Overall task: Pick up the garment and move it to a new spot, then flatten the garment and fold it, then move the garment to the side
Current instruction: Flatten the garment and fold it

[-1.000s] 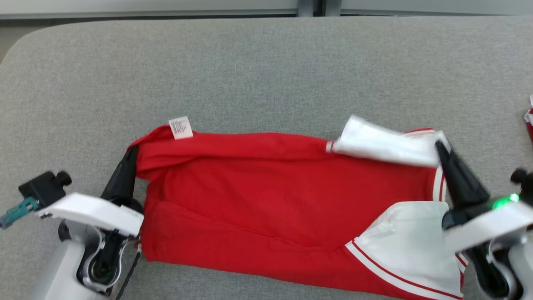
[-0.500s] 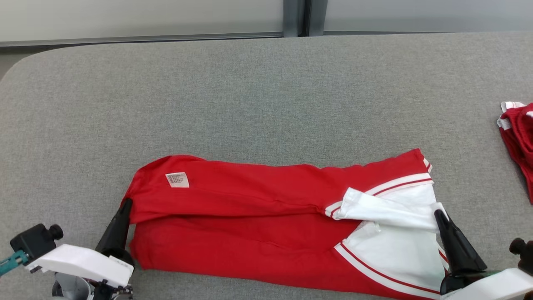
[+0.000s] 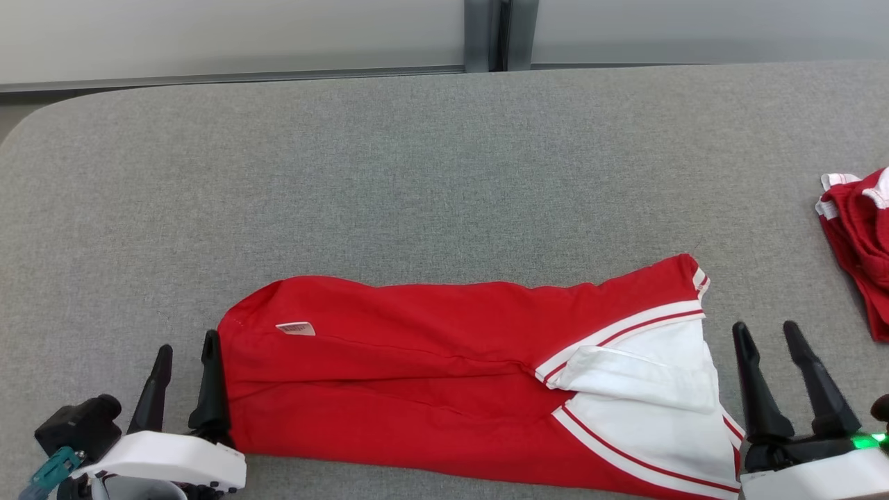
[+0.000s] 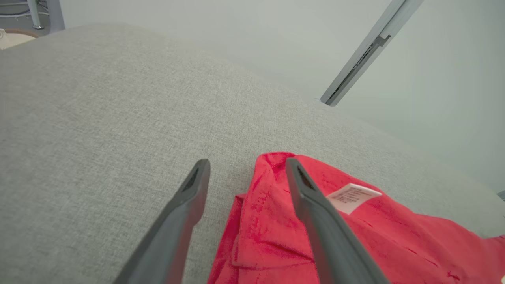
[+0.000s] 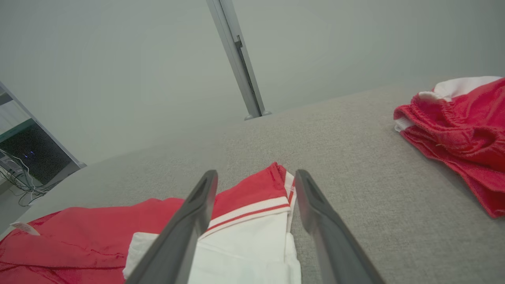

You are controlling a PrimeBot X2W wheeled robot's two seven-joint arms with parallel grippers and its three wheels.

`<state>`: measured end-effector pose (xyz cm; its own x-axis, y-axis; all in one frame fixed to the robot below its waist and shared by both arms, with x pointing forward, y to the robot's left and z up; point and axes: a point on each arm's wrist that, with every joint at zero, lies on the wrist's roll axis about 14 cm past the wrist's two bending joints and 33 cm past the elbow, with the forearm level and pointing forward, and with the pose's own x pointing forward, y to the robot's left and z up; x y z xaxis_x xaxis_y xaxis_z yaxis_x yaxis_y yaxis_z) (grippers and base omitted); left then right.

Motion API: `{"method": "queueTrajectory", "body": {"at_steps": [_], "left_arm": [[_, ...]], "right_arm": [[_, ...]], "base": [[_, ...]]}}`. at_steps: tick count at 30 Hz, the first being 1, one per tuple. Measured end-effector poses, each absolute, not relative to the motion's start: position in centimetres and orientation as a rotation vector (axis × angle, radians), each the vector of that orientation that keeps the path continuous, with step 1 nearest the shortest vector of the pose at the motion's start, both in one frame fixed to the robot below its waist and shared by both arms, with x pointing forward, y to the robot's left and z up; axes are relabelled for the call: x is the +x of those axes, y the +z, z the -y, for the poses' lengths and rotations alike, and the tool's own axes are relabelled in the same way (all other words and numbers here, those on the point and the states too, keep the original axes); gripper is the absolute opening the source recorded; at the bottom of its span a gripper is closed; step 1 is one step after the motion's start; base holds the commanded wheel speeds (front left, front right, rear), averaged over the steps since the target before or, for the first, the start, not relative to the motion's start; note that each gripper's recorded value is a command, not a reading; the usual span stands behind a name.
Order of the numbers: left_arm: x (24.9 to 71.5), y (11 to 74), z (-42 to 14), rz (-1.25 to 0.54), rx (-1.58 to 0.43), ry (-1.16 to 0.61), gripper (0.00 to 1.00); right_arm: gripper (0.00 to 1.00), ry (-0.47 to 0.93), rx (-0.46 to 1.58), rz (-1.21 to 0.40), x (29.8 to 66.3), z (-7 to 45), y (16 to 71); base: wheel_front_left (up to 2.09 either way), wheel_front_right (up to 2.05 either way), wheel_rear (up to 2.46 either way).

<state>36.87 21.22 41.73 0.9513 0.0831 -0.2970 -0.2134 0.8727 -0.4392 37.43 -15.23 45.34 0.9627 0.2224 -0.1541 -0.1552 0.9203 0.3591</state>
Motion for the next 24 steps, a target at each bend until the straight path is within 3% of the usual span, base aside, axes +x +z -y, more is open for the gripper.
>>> {"method": "queueTrajectory", "body": {"at_steps": [5, 10, 24], "left_arm": [[38.6, 47.5, -21.3, -0.064, -0.324, 0.145, 1.00], [38.6, 51.3, -20.3, 0.069, -0.219, 0.105, 1.00], [36.5, 49.6, -19.1, 0.018, -0.132, 0.043, 1.00]], "right_arm": [[1.00, 0.205, 0.205, -0.030, 39.0, 15.9, 49.7], [1.00, 0.216, 0.139, 0.020, 38.9, 15.7, 51.7], [1.00, 0.210, 0.145, -0.028, 37.2, 15.1, 50.6]], "base": [[0.00, 0.00, 0.00], [0.00, 0.00, 0.00], [0.00, 0.00, 0.00]]}}
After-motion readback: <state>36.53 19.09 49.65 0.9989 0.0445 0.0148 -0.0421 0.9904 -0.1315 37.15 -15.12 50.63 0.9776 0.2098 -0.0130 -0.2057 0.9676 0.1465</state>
